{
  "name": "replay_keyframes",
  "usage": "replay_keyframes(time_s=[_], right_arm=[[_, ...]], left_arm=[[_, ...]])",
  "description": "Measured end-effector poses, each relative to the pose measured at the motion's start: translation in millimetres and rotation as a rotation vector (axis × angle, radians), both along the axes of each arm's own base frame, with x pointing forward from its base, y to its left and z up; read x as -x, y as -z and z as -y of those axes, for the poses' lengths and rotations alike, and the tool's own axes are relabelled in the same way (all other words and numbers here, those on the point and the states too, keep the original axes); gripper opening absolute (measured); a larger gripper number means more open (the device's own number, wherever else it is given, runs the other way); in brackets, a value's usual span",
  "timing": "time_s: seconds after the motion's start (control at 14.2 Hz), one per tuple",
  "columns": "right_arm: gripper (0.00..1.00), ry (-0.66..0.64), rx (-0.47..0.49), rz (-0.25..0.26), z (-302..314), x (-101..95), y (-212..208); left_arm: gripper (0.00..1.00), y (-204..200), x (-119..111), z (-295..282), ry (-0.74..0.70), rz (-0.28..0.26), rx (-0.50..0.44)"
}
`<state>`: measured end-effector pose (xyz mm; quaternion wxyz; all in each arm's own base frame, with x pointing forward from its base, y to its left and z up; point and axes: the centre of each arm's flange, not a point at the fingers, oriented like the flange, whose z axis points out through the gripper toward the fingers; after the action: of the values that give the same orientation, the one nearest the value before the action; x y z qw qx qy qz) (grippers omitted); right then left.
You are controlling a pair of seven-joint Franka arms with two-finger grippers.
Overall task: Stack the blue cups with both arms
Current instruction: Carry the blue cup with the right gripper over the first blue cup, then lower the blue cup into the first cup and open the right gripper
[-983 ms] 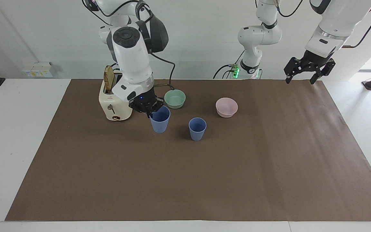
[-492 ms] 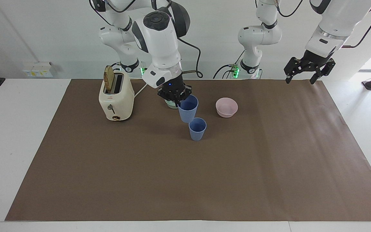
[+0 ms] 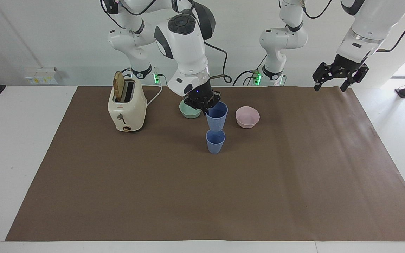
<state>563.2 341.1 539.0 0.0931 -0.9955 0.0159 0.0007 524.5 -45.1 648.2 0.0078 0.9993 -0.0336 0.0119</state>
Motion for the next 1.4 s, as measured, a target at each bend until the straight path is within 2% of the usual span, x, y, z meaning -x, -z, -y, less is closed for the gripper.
replay_keyframes(time_s=[0.35, 1.4], right_arm=[[0.05, 0.001, 0.01, -0.031, -6.8, -9.6, 40.5], [0.05, 0.009, 0.028, -0.05, -6.7, -10.7, 93.8]], left_arm=[[1.0, 0.0, -0.7, -11.2, -0.02, -0.001, 0.001], [1.0, 0.1, -0.6, -11.1, -0.02, -0.002, 0.001]])
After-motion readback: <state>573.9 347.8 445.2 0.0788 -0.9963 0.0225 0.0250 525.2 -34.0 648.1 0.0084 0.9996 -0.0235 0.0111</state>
